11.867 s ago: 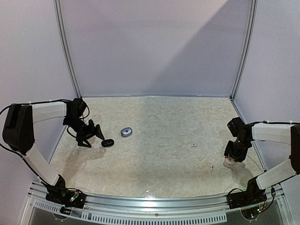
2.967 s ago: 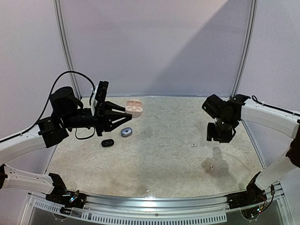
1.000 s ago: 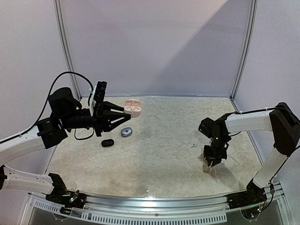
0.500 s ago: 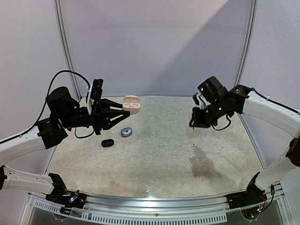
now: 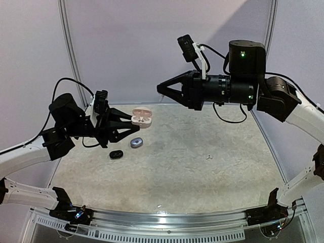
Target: Insert the wireless bluetooth earbuds into the charging case
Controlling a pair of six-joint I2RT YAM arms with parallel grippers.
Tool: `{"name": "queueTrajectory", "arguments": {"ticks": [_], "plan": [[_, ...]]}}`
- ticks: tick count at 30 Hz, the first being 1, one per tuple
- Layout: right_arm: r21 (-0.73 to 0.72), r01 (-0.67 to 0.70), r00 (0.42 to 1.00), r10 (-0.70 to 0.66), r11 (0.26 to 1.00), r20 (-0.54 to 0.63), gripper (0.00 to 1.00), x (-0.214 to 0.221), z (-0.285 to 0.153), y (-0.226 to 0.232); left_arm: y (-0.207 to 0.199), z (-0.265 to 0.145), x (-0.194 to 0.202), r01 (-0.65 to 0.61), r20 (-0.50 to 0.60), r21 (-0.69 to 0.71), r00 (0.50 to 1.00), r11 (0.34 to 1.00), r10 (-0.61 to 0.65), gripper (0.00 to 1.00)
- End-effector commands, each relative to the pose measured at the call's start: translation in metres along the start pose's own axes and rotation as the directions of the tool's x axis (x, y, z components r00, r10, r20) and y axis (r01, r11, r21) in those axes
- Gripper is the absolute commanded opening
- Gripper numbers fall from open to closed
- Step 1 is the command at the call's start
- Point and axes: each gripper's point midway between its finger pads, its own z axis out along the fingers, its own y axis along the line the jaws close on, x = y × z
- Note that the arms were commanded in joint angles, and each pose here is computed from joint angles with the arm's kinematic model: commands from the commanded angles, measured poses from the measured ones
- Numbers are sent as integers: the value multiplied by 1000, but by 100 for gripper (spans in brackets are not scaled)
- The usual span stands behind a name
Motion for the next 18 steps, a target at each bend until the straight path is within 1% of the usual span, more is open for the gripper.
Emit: {"name": "queueTrajectory", "arguments": {"ticks": [1,4,8,11,18], "plan": [[-51,143,985,-137,988,110,3,-32,8,32,17,-4,-1,-42,-25,-112,999,993,40,0],[93,114,981,-127,989,147,2,-41,15,16,41,-9,3,-123,-68,-284,992,951,108,0],[247,2,986,-43,969,160,1,-40,24,-10,61,-19,0,-221,-102,-449,975,866,196,0],[323,-54,985,-2,945,170,1,-39,35,-19,70,-23,-2,-269,-116,-519,963,811,245,0],[438,-99,988,34,894,154,0,-26,63,-36,84,-28,0,-294,-140,-604,954,741,265,0]]}}
